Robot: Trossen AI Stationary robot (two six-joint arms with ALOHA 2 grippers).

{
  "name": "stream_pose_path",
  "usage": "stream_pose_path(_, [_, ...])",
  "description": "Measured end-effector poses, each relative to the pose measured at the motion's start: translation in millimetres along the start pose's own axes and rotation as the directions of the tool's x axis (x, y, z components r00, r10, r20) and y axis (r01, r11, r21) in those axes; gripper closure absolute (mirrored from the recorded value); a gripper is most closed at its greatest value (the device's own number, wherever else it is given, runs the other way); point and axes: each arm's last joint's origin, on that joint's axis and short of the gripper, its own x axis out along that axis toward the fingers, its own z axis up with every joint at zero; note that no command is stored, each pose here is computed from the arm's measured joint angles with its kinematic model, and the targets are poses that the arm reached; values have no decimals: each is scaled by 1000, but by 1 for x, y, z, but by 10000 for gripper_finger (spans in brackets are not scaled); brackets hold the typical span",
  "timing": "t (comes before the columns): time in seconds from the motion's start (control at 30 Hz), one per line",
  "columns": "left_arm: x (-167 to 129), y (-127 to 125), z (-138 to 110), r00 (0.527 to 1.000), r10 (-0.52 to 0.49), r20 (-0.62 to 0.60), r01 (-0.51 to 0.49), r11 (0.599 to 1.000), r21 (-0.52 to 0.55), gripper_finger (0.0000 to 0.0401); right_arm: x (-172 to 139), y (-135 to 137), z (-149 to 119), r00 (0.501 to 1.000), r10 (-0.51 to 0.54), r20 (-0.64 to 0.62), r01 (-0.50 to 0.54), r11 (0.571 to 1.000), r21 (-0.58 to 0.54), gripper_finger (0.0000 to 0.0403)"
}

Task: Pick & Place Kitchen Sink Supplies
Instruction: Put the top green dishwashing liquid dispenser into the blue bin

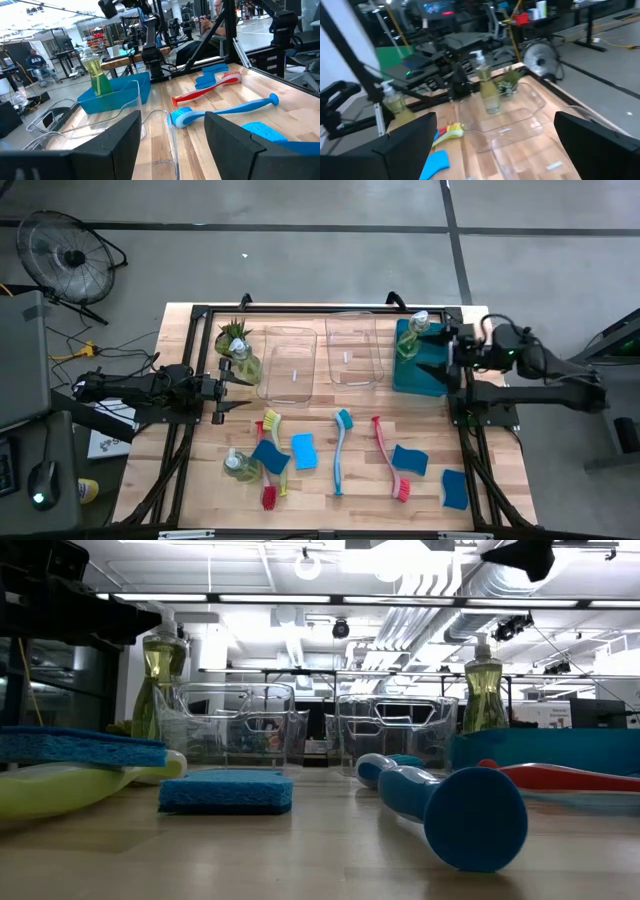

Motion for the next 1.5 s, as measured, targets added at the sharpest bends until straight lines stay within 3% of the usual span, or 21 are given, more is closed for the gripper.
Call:
stream_pose_path(0.37, [0,0,0,1000,0,0,0,1000,0,188,37,20,-21,998,68,-17,-69,996,-51,4])
stream_pose_path(0.53, [0,0,0,1000,0,1,0,1000,0,188,44,31,-27,999,40,-30,-43,993,-109,4])
stream_pose_path(0.87, [0,0,0,1000,0,0,0,1000,0,188,45,37,-31,1000,-22,-23,19,991,-132,4])
stream_pose_path(1.2, [0,0,0,1000,0,0,0,1000,0,188,45,37,-31,1000,-18,-23,13,986,-164,4])
stream_pose_path(1.4, [0,0,0,1000,2,0,-2,1000,0,188,45,37,-31,999,-19,-32,14,990,-140,4])
stream_pose_path(1.5, [0,2,1,998,56,-3,-56,998,7,188,44,37,-31,999,-19,-32,16,994,-105,4])
